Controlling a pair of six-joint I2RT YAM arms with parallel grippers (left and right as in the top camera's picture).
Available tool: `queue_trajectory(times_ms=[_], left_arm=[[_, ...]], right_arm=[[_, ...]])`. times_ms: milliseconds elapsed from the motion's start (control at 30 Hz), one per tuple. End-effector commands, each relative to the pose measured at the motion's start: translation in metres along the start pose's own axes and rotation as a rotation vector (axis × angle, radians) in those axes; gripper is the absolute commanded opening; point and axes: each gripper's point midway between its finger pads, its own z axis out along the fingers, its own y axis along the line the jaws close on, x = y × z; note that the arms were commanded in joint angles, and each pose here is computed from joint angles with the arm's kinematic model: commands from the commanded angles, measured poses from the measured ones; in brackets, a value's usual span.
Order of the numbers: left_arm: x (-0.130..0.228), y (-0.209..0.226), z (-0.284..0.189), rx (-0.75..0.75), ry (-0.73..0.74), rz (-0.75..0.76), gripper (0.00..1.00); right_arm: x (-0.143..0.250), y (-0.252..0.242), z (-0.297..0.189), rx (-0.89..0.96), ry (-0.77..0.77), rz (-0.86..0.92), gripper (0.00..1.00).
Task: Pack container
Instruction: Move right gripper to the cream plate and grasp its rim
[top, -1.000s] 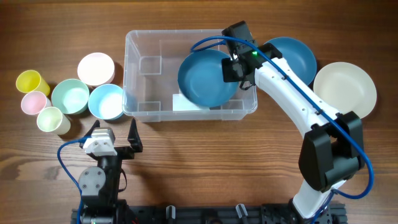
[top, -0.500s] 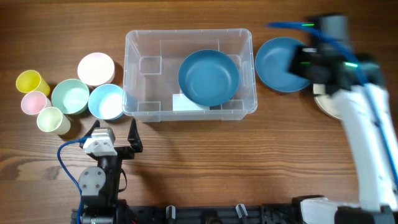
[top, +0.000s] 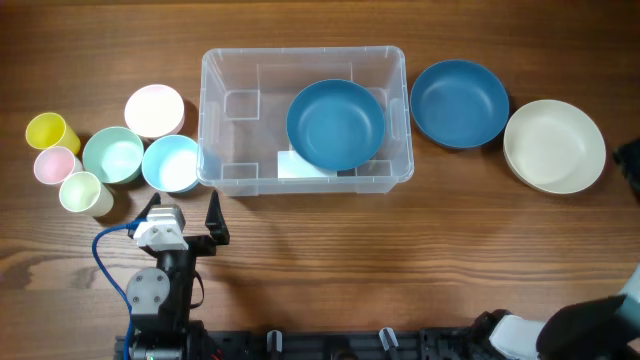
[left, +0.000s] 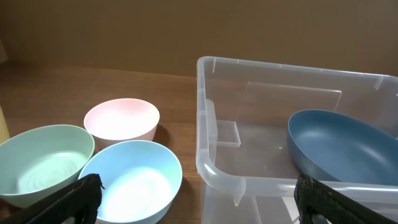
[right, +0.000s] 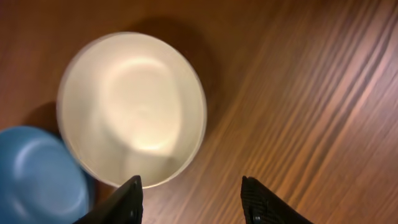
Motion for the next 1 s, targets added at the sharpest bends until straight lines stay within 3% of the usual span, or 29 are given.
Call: queue_trajectory(times_ms=[0,267,733,900,933,967], left_arm=[[0.004,-0.004,0.001,0.02,0.007,0.017,1.0],[0.004,-0.004,0.001,0.02,0.007,0.016,1.0],[0.004,-0.004,0.001,0.02,0.007,0.016,1.0],[0.004,-0.004,0.001,0.02,0.007,0.016,1.0],[0.004,-0.004,0.001,0.02,0.007,0.016,1.0],[0.004,-0.004,0.001,0.02,0.007,0.016,1.0]], right_arm=[[0.022,-0.012,0.039,-0.017,0.113,0.041,0.52],[0.056,-0.013,0.104,-0.076,0.181,0.043,0.52],[0.066,-0.006,0.151,-0.11,0.244,0.059,0.51],[0.066,-0.005,0.156,-0.116,0.248,0.059,0.38],[0.065,-0.005,0.157,-0.117,0.246,0.058,0.34],[0.065,-0.005,0.157,-0.117,0.245,0.057,0.24]])
